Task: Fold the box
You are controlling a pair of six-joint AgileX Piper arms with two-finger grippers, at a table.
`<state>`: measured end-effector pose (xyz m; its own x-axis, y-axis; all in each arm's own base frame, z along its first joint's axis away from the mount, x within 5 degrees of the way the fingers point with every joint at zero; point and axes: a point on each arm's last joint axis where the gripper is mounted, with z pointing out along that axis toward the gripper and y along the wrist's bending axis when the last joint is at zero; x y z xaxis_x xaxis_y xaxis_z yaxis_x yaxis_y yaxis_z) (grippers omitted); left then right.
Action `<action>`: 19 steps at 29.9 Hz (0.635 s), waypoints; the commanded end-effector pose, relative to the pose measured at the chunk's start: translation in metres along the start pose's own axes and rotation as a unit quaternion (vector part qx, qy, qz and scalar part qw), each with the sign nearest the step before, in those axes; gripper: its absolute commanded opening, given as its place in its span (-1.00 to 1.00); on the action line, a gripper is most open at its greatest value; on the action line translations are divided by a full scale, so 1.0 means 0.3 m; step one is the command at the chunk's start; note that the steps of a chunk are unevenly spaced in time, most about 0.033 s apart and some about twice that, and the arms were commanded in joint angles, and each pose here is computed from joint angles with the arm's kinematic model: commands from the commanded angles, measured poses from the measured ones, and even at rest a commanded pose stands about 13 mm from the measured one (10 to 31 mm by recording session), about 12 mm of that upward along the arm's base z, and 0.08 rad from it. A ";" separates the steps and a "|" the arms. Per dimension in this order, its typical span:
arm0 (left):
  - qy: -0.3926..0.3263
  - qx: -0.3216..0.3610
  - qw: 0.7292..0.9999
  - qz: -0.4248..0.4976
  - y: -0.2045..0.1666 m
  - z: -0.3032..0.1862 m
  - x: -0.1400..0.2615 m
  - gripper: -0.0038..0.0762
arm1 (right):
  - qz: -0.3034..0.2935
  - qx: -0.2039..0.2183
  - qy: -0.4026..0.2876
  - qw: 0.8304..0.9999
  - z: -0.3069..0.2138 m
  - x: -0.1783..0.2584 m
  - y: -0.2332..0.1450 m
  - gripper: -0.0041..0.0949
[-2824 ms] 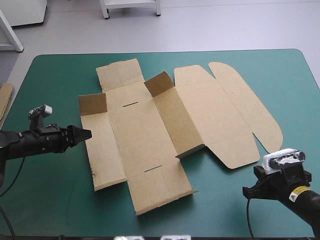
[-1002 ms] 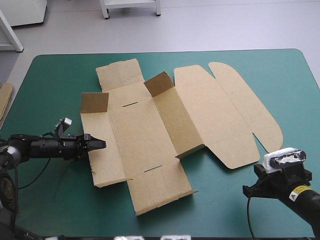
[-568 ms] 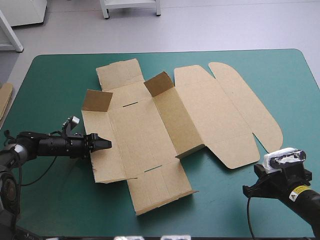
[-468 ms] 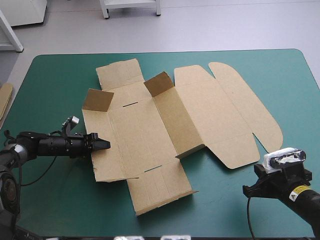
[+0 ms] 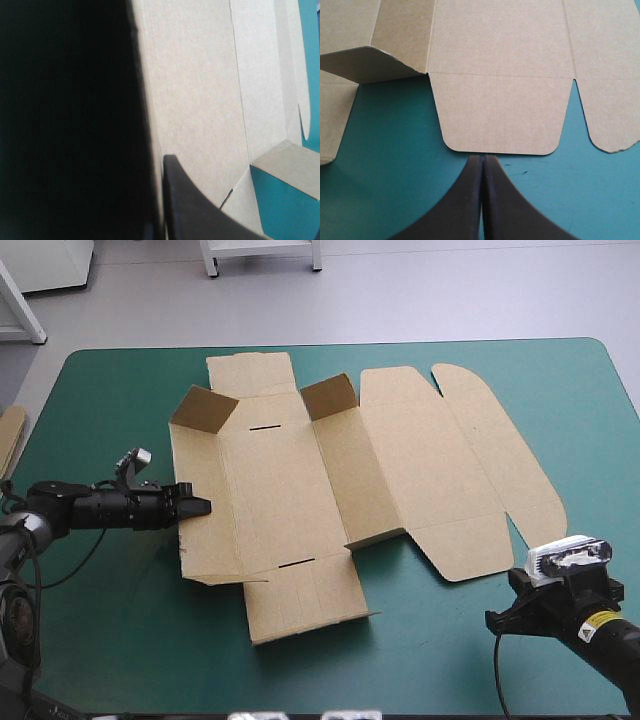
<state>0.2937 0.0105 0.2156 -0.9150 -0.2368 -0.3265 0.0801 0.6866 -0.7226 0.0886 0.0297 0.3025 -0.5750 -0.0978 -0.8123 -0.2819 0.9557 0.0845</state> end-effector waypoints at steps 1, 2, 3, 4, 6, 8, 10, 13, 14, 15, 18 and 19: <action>-0.022 -0.029 0.998 0.060 -0.107 -0.048 -0.095 -0.93 | -0.001 0.002 -0.046 0.999 -0.013 -0.050 0.001 -0.96; -0.020 -0.053 0.995 0.077 -0.123 -0.050 -0.118 -0.93 | -0.001 0.002 -0.047 0.999 -0.013 -0.051 0.001 -0.96; -0.015 -0.067 0.993 0.096 -0.140 -0.051 -0.136 -0.93 | -0.001 0.002 -0.049 0.999 -0.014 -0.052 0.001 -0.96; -0.006 -0.083 0.990 0.113 -0.157 -0.047 -0.159 -0.93 | -0.001 0.002 -0.049 0.999 -0.014 -0.052 0.001 -0.96; 0.017 -0.114 0.982 0.151 -0.186 -0.035 -0.196 -0.93 | -0.001 0.002 -0.045 0.999 -0.007 -0.053 0.000 -0.96; 0.039 -0.147 0.970 0.191 -0.222 -0.013 -0.236 -0.93 | 0.000 0.002 -0.038 0.999 0.004 -0.055 -0.001 -0.96; 0.055 -0.176 0.953 0.240 -0.268 0.017 -0.272 -0.93 | 0.000 0.003 -0.027 1.000 0.017 -0.055 -0.002 -0.96; 0.068 -0.214 0.925 0.307 -0.341 0.073 -0.314 -0.93 | 0.001 0.003 -0.018 1.000 0.029 -0.056 -0.003 -0.96; 0.069 -0.225 0.917 0.323 -0.358 0.080 -0.326 -0.93 | 0.001 0.003 -0.018 1.000 0.030 -0.057 -0.003 -0.96; 0.076 -0.234 0.905 0.346 -0.389 0.104 -0.338 -0.93 | 0.001 0.003 -0.016 1.000 0.032 -0.057 -0.003 -0.95; 0.103 -0.266 0.870 0.401 -0.441 0.162 -0.355 -0.93 | 0.001 0.003 -0.016 1.000 0.032 -0.057 -0.003 -0.96; 0.112 -0.281 0.853 0.426 -0.471 0.181 -0.358 -0.93 | 0.001 0.003 -0.016 1.000 0.032 -0.057 -0.003 -0.96</action>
<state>0.4016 -0.0804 0.2859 -0.7756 0.4928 -0.3944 0.5433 0.8393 -0.0197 0.1012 0.0325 0.2967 -0.6172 -0.1063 -0.7796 -0.2755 0.9573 0.0876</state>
